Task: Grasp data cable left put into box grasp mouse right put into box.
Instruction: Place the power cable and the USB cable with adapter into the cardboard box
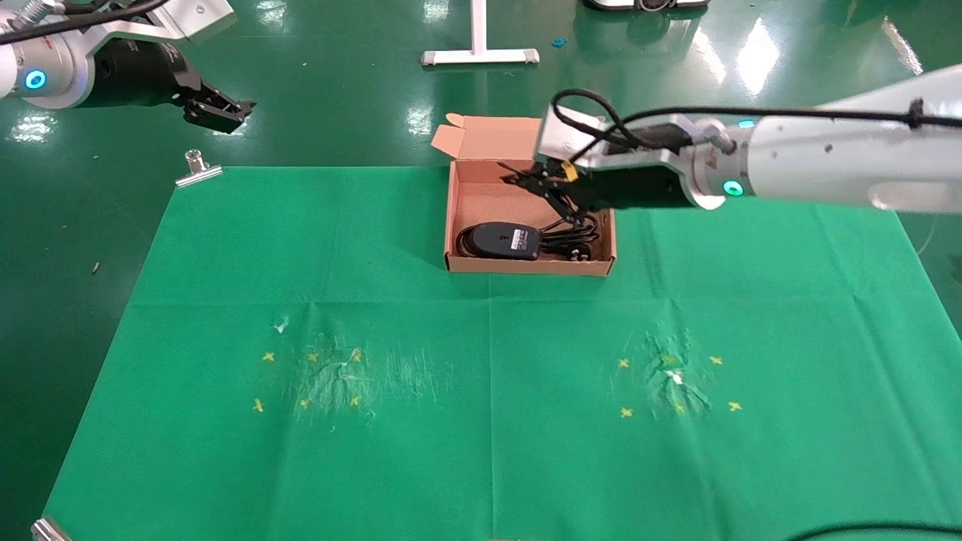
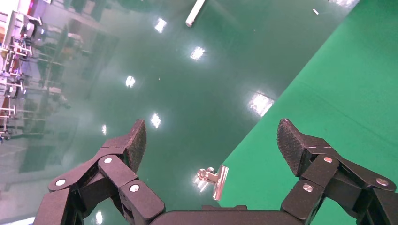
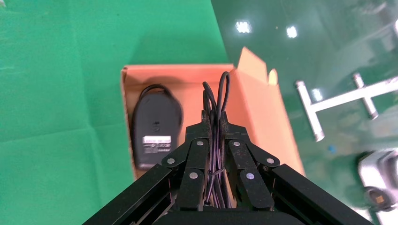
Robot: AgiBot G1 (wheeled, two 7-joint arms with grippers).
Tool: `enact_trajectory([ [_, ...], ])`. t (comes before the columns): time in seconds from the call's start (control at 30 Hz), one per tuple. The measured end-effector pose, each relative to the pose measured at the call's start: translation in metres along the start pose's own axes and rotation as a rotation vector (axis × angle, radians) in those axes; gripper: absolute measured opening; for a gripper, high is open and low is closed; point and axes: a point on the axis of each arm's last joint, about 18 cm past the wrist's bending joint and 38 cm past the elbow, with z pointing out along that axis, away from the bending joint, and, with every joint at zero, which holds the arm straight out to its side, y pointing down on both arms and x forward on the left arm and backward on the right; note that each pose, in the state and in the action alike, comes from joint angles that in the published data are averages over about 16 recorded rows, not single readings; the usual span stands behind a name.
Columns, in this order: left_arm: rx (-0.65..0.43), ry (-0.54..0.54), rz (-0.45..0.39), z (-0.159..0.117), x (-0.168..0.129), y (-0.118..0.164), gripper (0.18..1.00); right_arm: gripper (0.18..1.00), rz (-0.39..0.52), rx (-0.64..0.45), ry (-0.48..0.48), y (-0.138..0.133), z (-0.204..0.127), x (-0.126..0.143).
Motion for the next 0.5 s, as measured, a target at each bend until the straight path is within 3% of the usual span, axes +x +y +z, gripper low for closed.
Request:
enact_trajectory([
  [0.5,-0.002,0.000,-0.001,-0.0001,0.0006,0.0004,1.001,0.291,0.014,0.004,0.003,0.0052,0.0012,-0.0022],
])
